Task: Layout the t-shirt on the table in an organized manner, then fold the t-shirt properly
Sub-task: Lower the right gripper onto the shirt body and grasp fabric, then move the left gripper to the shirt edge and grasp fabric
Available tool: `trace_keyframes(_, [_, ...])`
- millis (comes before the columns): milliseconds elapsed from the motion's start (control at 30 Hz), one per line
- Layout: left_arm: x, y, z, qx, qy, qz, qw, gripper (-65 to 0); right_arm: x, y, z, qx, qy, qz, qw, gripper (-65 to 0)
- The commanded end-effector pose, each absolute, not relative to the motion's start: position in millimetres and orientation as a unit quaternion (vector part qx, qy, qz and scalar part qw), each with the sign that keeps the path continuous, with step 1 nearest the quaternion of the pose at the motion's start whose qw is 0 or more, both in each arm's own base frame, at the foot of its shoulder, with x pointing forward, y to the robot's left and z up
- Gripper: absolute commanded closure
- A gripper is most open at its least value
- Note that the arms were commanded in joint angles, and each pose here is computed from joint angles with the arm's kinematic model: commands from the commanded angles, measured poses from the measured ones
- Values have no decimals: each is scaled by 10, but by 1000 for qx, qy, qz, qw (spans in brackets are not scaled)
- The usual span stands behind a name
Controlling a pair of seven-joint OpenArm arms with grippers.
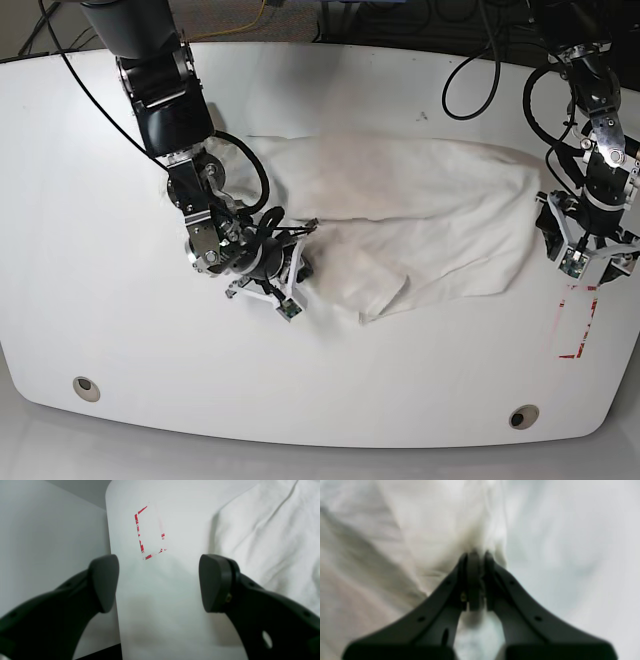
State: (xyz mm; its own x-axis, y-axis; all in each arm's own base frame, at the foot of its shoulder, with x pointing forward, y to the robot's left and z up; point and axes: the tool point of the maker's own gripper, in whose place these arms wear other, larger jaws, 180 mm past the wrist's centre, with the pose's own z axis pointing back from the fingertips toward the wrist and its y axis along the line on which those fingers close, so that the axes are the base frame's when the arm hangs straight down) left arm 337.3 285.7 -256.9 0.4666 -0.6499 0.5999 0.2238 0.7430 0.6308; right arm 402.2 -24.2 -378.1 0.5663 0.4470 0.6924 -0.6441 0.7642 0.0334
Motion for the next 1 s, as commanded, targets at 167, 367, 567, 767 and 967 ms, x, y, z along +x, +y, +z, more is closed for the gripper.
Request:
trace_keyframes(167, [3417, 2872, -2499, 243, -453, -265, 816, -475, 4186, -160, -3175, 127, -403, 310, 852, 0])
trace_keyframes(367, [3433, 2834, -2575, 231, -451, -257, 823, -537, 4174, -138, -3025, 124, -417, 313, 844, 0])
trace_keyframes(567, [3478, 2903, -2911, 202, -422, -237, 851, -564, 4165, -242, -3070, 126, -416, 294, 852, 0])
trace_keyframes(767, [3566, 2871, -3157, 169, -409, -215, 870, -566, 4162, -240, -3070, 126, -416, 295, 851, 0])
trace_keyframes(967, [3719, 2756, -3295, 136, -409, -195, 881, -566, 4162, -240, -3070, 126, -416, 295, 851, 0])
